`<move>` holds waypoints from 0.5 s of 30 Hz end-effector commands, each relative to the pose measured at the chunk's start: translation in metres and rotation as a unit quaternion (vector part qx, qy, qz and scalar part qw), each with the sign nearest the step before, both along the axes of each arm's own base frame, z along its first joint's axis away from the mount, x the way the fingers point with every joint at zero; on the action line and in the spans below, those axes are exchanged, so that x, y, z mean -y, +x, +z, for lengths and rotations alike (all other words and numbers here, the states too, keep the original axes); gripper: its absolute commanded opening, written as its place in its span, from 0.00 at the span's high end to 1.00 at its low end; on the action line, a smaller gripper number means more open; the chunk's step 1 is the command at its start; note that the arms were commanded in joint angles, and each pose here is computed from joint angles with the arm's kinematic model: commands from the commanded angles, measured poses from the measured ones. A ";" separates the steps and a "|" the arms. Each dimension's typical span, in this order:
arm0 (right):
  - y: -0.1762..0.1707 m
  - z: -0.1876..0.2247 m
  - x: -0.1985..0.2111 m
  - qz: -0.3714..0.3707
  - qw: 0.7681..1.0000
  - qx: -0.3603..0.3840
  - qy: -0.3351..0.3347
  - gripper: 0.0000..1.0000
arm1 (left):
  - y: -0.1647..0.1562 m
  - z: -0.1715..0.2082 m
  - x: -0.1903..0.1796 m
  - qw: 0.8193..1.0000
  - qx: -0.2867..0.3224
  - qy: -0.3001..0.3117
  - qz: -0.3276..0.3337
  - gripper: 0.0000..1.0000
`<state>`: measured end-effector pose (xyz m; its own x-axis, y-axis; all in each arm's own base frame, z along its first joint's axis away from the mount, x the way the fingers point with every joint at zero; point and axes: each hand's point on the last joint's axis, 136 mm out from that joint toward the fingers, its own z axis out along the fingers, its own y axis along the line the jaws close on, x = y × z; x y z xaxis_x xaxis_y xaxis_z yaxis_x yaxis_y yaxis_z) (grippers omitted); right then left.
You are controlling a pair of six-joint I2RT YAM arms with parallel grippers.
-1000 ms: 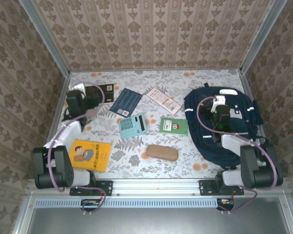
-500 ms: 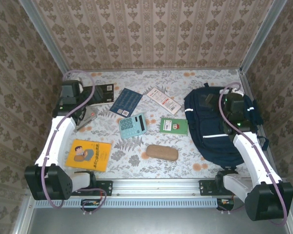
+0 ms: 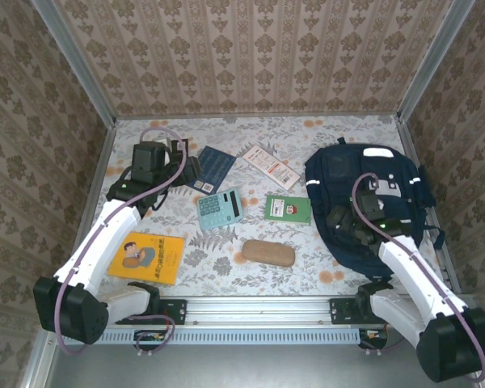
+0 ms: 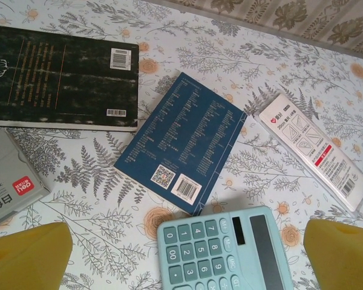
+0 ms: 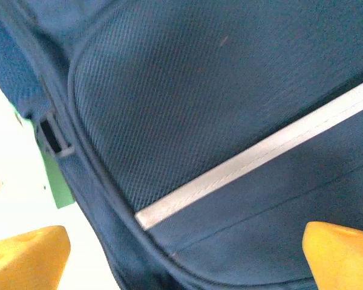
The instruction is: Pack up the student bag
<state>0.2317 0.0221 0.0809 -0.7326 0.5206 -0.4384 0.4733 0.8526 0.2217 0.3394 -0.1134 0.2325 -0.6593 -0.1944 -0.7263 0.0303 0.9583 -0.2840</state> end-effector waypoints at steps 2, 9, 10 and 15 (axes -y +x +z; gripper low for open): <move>0.018 -0.014 -0.044 0.029 0.999 0.000 0.042 0.00 | -0.005 -0.012 -0.003 1.000 -0.018 0.013 0.010 0.00; 0.067 0.005 -0.131 0.121 0.989 0.028 0.081 0.00 | -0.008 -0.014 0.002 0.999 -0.021 0.024 -0.004 0.00; 0.075 0.009 -0.143 0.130 0.987 0.032 0.089 0.00 | -0.008 -0.015 0.003 0.999 -0.021 0.025 -0.005 0.00; 0.114 0.009 -0.186 0.166 0.981 0.020 0.096 0.00 | -0.008 -0.020 0.005 0.999 -0.025 0.027 -0.012 0.00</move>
<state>0.3220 0.1751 0.0778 -0.8557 0.3425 -0.3879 0.2186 0.9187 0.3289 0.3344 -0.1199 0.2255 -0.6771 -0.1699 -0.7160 0.0391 0.9633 -0.2656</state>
